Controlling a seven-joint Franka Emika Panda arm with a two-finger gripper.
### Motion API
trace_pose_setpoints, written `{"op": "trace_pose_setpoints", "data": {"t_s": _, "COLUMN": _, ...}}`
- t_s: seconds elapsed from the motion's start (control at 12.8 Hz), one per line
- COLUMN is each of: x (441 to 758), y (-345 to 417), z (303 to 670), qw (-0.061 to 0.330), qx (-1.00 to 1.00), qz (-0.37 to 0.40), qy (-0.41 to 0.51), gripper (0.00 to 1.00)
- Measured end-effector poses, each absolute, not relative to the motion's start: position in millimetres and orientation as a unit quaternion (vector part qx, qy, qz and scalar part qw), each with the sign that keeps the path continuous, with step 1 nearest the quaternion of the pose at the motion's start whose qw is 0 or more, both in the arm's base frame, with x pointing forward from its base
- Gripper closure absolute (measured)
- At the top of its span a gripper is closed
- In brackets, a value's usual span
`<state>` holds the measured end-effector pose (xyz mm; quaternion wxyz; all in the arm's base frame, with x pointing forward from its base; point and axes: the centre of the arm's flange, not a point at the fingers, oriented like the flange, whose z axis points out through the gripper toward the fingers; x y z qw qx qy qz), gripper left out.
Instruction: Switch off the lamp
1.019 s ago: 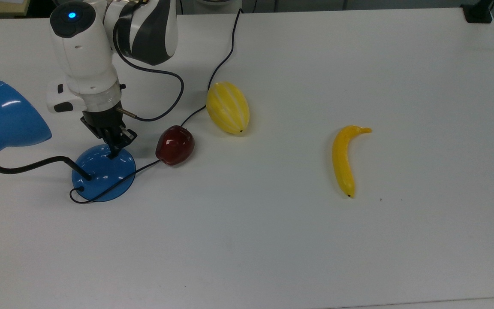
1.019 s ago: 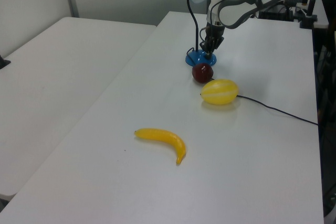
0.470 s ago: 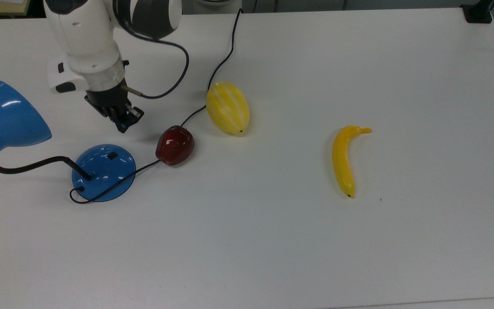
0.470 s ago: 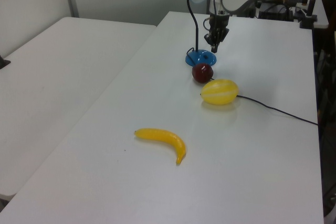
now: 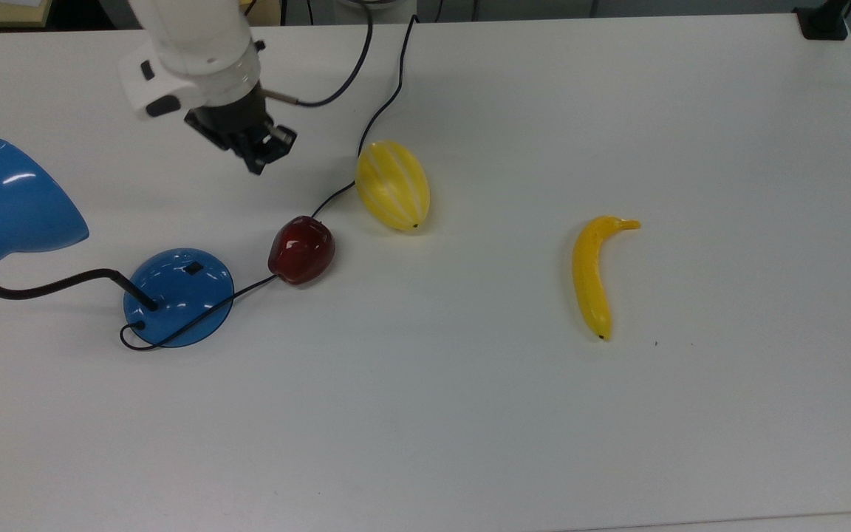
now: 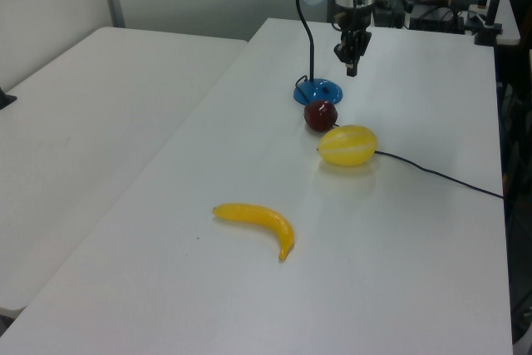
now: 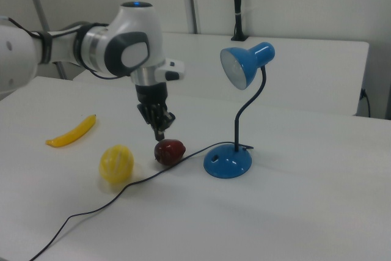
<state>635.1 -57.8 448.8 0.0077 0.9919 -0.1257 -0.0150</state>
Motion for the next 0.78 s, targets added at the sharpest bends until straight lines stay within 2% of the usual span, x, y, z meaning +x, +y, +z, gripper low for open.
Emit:
{"op": "trace_pose_setpoints", "data": {"t_s": 0.16, "x": 617, "y": -41, "z": 475, "qw": 0.007, "qx": 0.995, "qz": -0.038, "qy": -0.092, "gripper": 0.99}}
{"op": "trace_pose_setpoints", "data": {"t_s": 0.31, "x": 590, "y": -28, "z": 507, "qw": -0.001, "qx": 0.997, "qz": -0.066, "qy": -0.045, "gripper": 0.92}}
{"op": "trace_pose_setpoints", "data": {"t_s": 0.47, "x": 566, "y": -23, "z": 537, "qw": -0.017, "qx": 0.997, "qz": -0.075, "qy": -0.02, "gripper": 0.74}}
{"op": "trace_pose_setpoints", "data": {"t_s": 0.63, "x": 555, "y": -16, "z": 554, "qw": -0.02, "qx": 0.997, "qz": -0.069, "qy": -0.006, "gripper": 0.42}}
{"op": "trace_pose_setpoints", "data": {"t_s": 0.78, "x": 551, "y": -14, "z": 558, "qw": -0.021, "qx": 0.997, "qz": -0.07, "qy": -0.002, "gripper": 0.19}}
